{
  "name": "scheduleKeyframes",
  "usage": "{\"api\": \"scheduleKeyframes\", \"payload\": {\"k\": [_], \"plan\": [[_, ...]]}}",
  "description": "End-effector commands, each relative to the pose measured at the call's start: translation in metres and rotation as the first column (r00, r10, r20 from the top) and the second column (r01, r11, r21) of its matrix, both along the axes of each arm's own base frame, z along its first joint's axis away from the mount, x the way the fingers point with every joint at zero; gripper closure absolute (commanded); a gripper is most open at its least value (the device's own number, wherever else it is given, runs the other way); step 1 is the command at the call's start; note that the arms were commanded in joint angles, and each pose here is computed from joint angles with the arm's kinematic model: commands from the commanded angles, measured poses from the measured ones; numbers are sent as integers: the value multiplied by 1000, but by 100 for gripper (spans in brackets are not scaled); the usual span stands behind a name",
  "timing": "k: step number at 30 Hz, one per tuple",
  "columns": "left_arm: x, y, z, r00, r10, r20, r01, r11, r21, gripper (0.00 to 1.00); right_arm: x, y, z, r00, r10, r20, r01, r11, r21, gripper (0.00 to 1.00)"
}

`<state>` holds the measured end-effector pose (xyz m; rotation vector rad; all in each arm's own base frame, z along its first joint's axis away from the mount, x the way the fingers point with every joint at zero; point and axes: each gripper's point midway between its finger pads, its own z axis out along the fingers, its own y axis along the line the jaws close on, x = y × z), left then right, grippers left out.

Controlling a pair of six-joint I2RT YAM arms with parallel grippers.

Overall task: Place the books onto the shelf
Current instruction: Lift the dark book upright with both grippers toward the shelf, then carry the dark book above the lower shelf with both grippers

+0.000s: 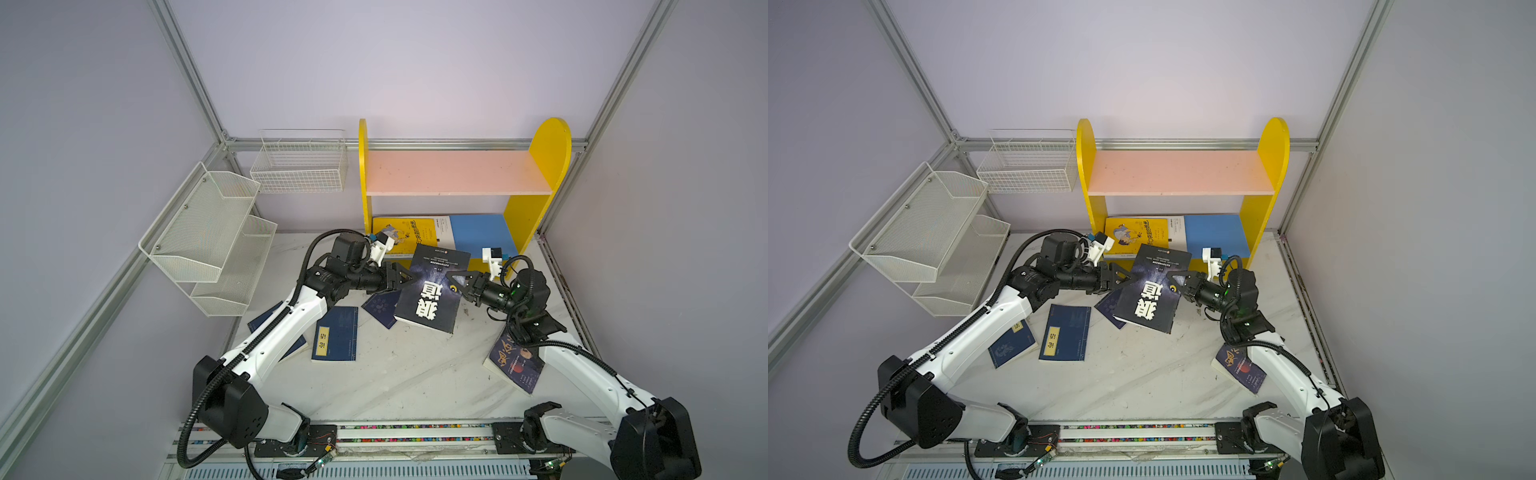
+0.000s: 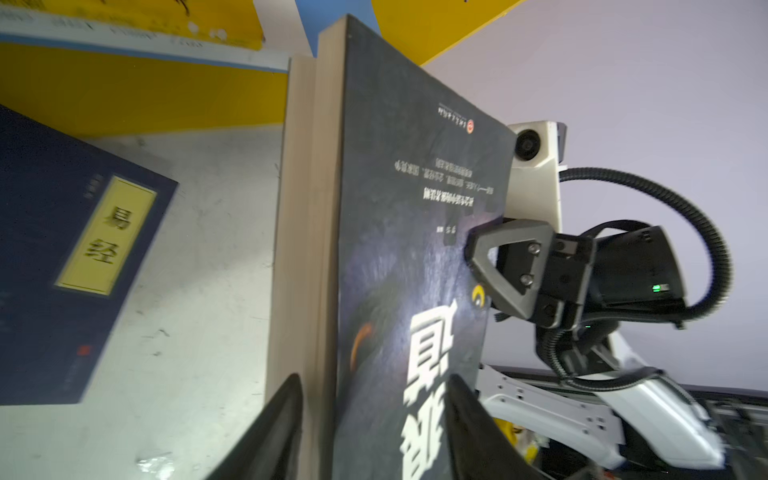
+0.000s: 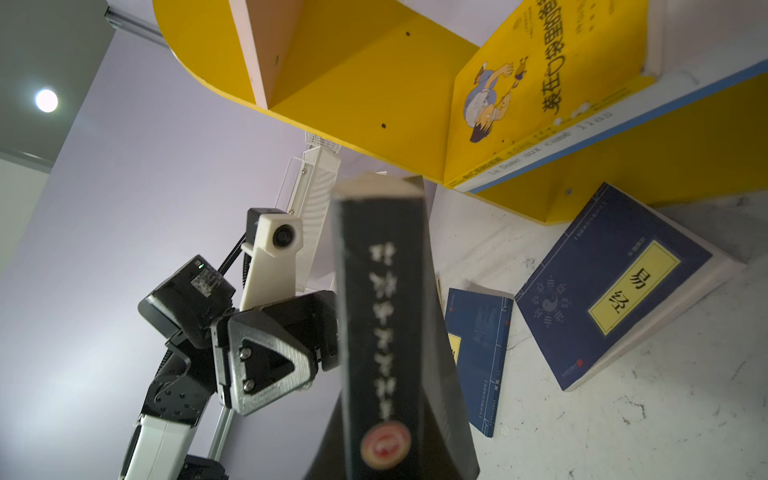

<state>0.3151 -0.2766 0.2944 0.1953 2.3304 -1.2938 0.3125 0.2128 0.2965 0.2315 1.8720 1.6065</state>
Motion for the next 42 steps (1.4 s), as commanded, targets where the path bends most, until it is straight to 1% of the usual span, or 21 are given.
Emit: {"api": "scheduleKeyframes", "payload": {"k": [1,2,4,7,9,12,16,19,21,24,27,28,30,32,35,39,42], "plan": [[9,18,61,981,107,162,-101,994,-43,13,3,-17,68,986,-120,118,104,985,139,100],[8,20,65,978,124,168,-115,991,-63,7,1,-18,79,983,-123,137,99,981,164,100],[4,20,77,974,150,170,-126,982,-143,0,0,-18,102,979,-123,165,89,975,203,100],[-1,19,98,970,171,170,-122,956,-265,0,-3,-23,136,963,-151,225,95,965,243,100],[-2,21,109,965,192,180,-129,941,-313,0,-5,-28,159,944,-184,275,104,954,282,100],[-3,25,128,951,222,214,-139,928,-345,0,-1,-35,186,917,-240,318,122,929,349,100],[-3,30,143,933,248,259,-149,925,-350,0,3,-48,215,874,-325,360,132,873,469,100],[0,31,143,931,259,258,-158,922,-354,0,3,-52,242,839,-352,415,83,836,542,100],[2,28,145,929,260,262,-147,912,-382,0,9,-53,254,823,-368,433,64,817,573,100],[6,23,165,920,262,291,-106,882,-460,0,18,-57,259,812,-408,417,67,775,628,100],[11,19,185,905,274,324,-76,856,-511,0,28,-56,257,821,-413,395,51,741,669,100],[13,19,188,901,279,331,-72,851,-520,0,26,-55,260,820,-411,398,34,729,683,100],[19,17,193,896,291,337,-75,845,-529,0,37,-47,252,836,-401,375,32,718,695,100],[24,15,195,892,301,338,-82,842,-534,0,41,-42,248,844,-402,354,45,712,701,100],[29,15,194,885,326,334,-107,838,-535,0,46,-39,243,847,-417,328,85,717,692,100],[38,14,185,886,354,299,-149,829,-539,0,46,-38,245,849,-415,327,75,708,703,100],[39,12,193,883,353,310,-122,809,-575,0,49,-34,242,858,-407,314,88,718,691,100]]}}
